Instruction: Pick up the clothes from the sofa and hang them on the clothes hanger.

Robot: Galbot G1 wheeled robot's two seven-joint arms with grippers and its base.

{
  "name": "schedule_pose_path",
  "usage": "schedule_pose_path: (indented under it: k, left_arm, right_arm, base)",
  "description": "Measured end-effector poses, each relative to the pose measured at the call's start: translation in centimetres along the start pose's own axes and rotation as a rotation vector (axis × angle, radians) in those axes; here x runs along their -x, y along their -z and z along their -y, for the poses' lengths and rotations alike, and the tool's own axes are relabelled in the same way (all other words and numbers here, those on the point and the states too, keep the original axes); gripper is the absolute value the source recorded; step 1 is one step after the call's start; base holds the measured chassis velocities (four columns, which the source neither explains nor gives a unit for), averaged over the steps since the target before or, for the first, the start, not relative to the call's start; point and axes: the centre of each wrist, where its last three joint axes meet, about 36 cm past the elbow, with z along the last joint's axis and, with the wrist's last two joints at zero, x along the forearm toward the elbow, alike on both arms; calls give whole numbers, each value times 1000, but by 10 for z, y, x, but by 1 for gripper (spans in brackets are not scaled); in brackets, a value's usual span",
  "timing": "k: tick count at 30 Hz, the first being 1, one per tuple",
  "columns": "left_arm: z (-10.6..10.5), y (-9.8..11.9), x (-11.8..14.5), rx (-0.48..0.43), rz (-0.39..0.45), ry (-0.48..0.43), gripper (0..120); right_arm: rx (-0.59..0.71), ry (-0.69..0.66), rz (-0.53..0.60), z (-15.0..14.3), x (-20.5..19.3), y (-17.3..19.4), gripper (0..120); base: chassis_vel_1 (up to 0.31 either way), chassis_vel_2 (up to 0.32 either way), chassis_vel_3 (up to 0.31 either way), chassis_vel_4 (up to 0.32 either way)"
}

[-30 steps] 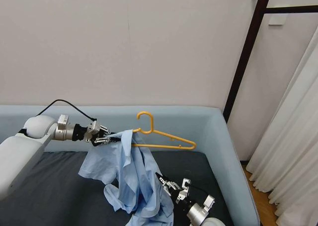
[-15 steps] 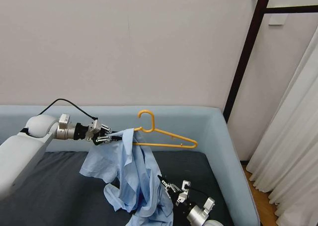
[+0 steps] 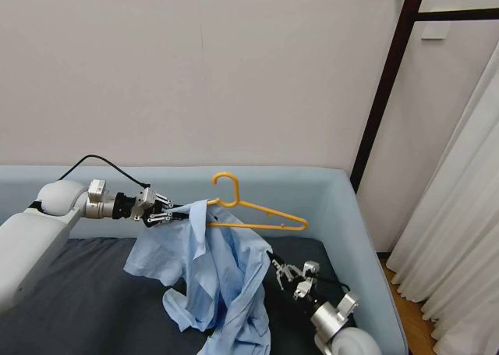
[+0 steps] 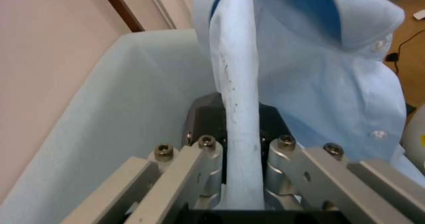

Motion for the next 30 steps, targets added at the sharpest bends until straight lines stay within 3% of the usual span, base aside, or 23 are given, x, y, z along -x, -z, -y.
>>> schedule_pose_path:
  k: [11, 19, 30]
  left_arm:
    - [-9, 9, -7, 35, 8, 16, 6]
    - [-23, 26, -23, 50, 35, 24, 6]
    - [-45, 47, -33, 55, -9, -60, 6]
  right_arm:
    - [-182, 15, -80, -30, -16, 41, 0]
    - [-239, -6, -110, -5, -13, 47, 0]
    - [-227, 71, -53, 21, -6, 70, 0]
  base:
    - [0, 0, 0, 0]
    - [0, 0, 0, 0]
    - [0, 0, 0, 0]
